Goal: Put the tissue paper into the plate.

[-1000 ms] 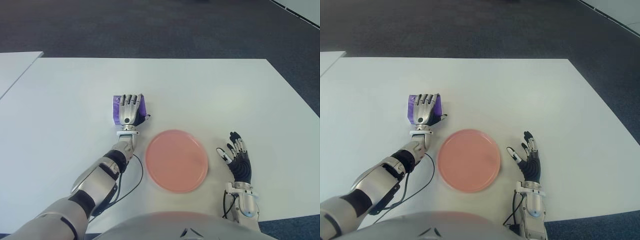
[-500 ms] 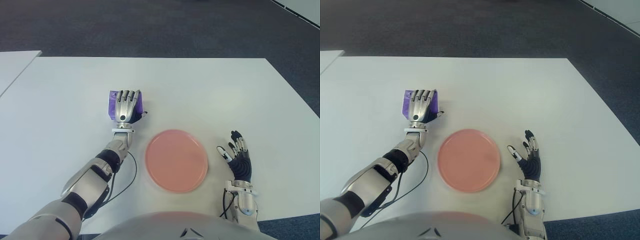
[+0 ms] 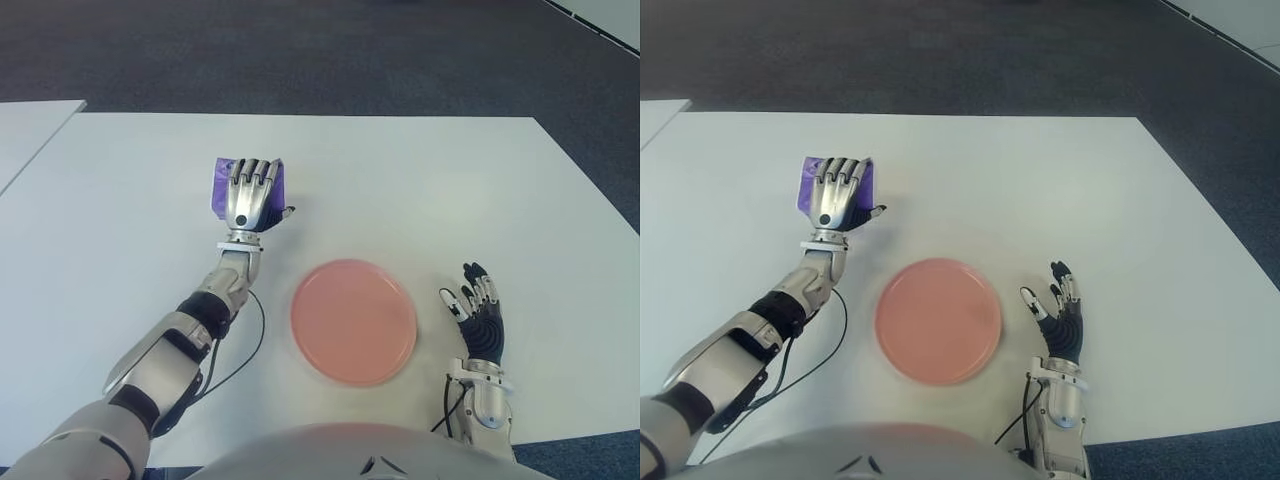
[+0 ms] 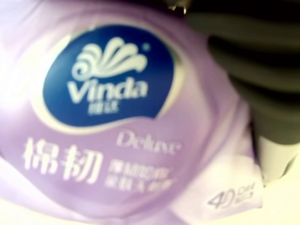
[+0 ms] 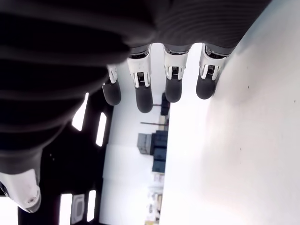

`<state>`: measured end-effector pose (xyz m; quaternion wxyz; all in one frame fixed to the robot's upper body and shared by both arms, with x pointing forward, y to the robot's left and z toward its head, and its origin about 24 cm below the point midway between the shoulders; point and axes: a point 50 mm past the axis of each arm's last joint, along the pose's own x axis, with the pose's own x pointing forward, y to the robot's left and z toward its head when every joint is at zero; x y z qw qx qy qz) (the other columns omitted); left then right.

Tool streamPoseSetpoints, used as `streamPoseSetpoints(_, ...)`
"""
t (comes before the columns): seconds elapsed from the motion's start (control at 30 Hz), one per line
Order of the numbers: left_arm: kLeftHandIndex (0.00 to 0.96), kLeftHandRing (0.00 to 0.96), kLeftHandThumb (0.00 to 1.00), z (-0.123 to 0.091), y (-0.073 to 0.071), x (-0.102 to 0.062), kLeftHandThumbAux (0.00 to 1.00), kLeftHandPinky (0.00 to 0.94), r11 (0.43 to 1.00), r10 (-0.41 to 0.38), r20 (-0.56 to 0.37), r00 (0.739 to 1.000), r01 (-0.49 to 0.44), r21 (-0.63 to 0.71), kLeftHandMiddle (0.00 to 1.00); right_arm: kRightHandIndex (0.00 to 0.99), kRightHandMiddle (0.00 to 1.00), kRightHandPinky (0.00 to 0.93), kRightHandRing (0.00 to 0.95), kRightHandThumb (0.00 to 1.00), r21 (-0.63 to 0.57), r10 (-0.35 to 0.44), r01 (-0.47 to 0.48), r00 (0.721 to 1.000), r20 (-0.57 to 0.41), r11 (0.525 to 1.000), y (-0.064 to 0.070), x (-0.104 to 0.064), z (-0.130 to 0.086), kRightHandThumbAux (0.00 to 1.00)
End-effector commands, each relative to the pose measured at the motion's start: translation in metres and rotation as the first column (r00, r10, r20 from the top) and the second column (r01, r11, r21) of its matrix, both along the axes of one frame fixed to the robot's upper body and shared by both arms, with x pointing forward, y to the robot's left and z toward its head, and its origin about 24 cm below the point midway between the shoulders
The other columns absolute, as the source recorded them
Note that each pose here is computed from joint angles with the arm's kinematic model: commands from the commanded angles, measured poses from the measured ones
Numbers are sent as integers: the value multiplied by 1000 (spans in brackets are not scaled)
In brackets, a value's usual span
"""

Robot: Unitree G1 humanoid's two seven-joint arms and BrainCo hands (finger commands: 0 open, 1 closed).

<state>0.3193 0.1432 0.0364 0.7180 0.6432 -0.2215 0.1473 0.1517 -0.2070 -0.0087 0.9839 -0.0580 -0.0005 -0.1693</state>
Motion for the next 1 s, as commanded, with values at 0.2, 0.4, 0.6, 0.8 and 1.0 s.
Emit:
streamPoseSetpoints(0.2, 412, 843, 855, 7, 3, -3, 661, 828, 1000, -1, -4, 1000, 1, 22, 546, 128, 179, 1, 96, 84, 32, -13, 16, 995, -94, 999, 5, -10, -14, 573)
streamPoseSetpoints(0.4, 417, 846, 856, 15, 2, -6, 659, 838, 1000, -3, -6, 1000, 3, 23, 551, 142, 192, 0, 100, 84, 41, -15, 19, 996, -93, 999, 6, -11, -14, 577)
streamPoseSetpoints(0.6, 419, 847, 857, 23, -1, -11, 658, 847, 1000, -13, -20, 1000, 13, 9, 554, 152, 197, 0, 100, 84, 53, -18, 24, 994, -107, 998, 7, -13, -15, 582)
streamPoseSetpoints(0.8, 418, 845, 856, 34, -6, -21, 658, 841, 999, -39, -16, 999, 39, 3, 555, 150, 198, 0, 102, 80, 50, -14, 19, 995, -98, 999, 7, -14, -15, 578)
streamPoseSetpoints(1.0, 415, 843, 856, 52, -21, -40, 659, 842, 994, -111, -12, 994, 111, -20, 551, 154, 191, 0, 94, 81, 48, -16, 21, 995, -100, 999, 9, -16, -16, 579)
